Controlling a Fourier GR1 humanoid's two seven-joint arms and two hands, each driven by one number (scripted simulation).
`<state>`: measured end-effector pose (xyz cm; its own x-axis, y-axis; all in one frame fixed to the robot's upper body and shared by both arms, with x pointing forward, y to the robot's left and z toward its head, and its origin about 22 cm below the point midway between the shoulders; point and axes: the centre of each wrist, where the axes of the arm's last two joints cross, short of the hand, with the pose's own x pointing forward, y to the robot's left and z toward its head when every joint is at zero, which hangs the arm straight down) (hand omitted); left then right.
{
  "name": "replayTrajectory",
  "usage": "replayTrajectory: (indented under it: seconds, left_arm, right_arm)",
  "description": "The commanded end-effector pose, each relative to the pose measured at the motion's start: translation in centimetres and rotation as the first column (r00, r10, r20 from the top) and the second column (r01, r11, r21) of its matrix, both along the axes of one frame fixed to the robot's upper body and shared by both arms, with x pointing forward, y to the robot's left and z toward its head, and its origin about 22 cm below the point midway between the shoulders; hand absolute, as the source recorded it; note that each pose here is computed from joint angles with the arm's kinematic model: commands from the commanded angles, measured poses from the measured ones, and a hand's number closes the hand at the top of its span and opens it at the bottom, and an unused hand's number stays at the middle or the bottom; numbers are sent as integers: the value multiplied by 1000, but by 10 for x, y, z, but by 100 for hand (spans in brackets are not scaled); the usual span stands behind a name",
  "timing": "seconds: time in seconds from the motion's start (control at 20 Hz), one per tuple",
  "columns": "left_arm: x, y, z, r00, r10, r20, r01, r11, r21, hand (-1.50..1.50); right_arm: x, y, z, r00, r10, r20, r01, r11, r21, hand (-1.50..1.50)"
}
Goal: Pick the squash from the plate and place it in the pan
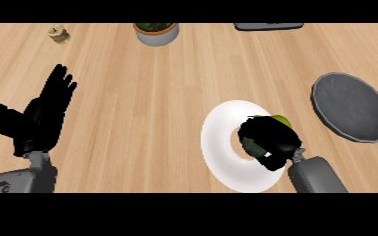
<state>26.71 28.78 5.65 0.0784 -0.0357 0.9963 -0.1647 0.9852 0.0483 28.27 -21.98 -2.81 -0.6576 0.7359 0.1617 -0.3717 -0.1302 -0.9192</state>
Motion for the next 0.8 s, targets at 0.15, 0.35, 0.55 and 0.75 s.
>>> replayTrajectory:
  seconds: [0.15,0.35,0.55,0.75]
  left_arm:
    - [-6,7,0,999,34,-5,-34,999,4,0]
    - [-10,3,-2,1000,24,8,-24,1000,-3,0]
    - [-6,10,-4,1000,4,17,-4,1000,7,0]
    - [-6,-4,-2,999,-34,9,34,999,-17,0]
  right_arm:
    - [-75,-75,41,966,-192,173,181,980,78,150]
    - [-94,-82,103,891,-211,401,146,972,185,150]
    - [-133,-83,151,827,-271,492,140,948,286,150]
    - [-180,-90,188,823,-331,462,203,930,305,150]
